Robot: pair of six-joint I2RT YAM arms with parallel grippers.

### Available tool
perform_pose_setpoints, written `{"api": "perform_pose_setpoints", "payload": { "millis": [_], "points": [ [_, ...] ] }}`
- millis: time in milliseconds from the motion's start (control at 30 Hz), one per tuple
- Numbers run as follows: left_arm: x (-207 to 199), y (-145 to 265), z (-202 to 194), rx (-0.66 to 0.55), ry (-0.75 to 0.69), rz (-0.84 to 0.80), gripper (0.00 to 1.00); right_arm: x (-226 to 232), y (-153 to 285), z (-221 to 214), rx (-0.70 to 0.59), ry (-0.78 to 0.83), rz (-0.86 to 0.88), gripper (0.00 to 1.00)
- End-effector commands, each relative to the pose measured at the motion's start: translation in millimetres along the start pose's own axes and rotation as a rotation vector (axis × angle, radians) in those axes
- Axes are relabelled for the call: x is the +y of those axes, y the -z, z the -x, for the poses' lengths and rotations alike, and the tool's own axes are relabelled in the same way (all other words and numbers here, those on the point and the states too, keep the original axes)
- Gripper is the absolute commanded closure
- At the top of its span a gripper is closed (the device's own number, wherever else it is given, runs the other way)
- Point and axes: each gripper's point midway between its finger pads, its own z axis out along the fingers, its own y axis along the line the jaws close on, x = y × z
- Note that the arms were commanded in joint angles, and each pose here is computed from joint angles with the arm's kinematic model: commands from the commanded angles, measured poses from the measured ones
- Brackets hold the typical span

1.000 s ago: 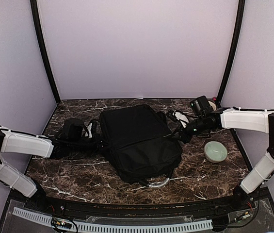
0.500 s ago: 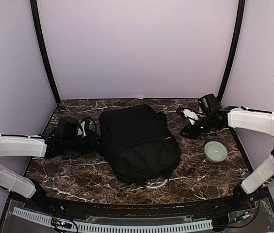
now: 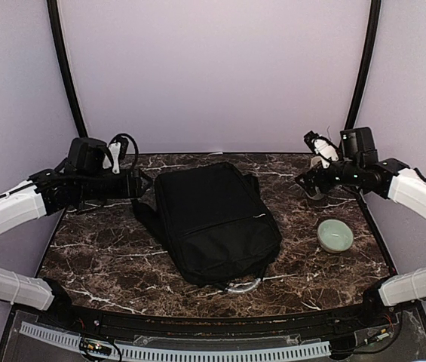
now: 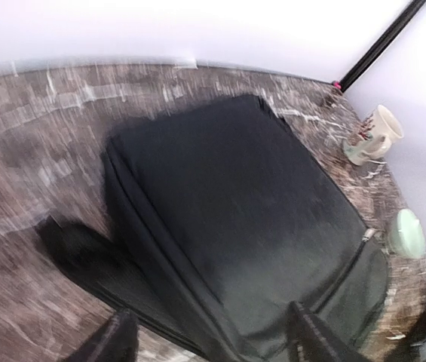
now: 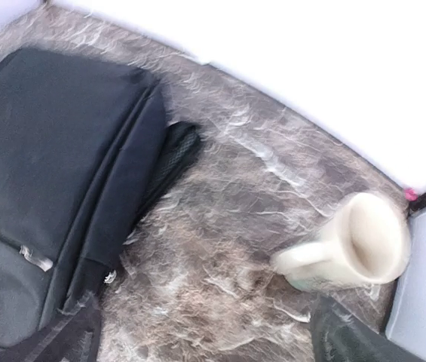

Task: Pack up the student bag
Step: Reset both arms

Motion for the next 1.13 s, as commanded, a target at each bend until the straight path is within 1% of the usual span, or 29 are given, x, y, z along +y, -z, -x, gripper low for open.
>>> {"api": "perform_pose_setpoints", "payload": {
  "millis": [0,133,167,267,400,467,567,700,867,1100],
  "points": [
    [23,40,44,-0.111,-0.300,0.205,0.23,-39,41,51,-0.180,-0.103,-0.182,0.00],
    [22,66,86,-0.296,-0.411,0.281,0.03,-69,63,62,-0.243,-0.167,-0.349,0.00],
    [24,68,90,-0.332,-0.425,0.299,0.01,-72,67,64,-0.263,-0.179,-0.362,0.00],
    [32,79,103,-0.454,-0.411,0.351,0.01,-73,80,66,-0.329,-0.201,-0.351,0.00],
    [46,79,102,-0.538,-0.389,0.415,0.01,-87,85,56,-0.349,-0.246,-0.369,0.00],
    [55,76,99,-0.539,-0.383,0.455,0.01,-93,83,45,-0.348,-0.256,-0.387,0.00],
    [69,71,91,-0.493,-0.354,0.498,0.02,-102,84,34,-0.340,-0.277,-0.401,0.00],
    [76,65,80,-0.453,-0.337,0.493,0.04,-98,78,25,-0.326,-0.273,-0.356,0.00],
    [79,72,82,-0.484,-0.357,0.523,0.03,-100,76,21,-0.317,-0.282,-0.352,0.00],
    [80,81,83,-0.510,-0.369,0.524,0.02,-98,70,16,-0.307,-0.278,-0.332,0.00]
  ]
}}
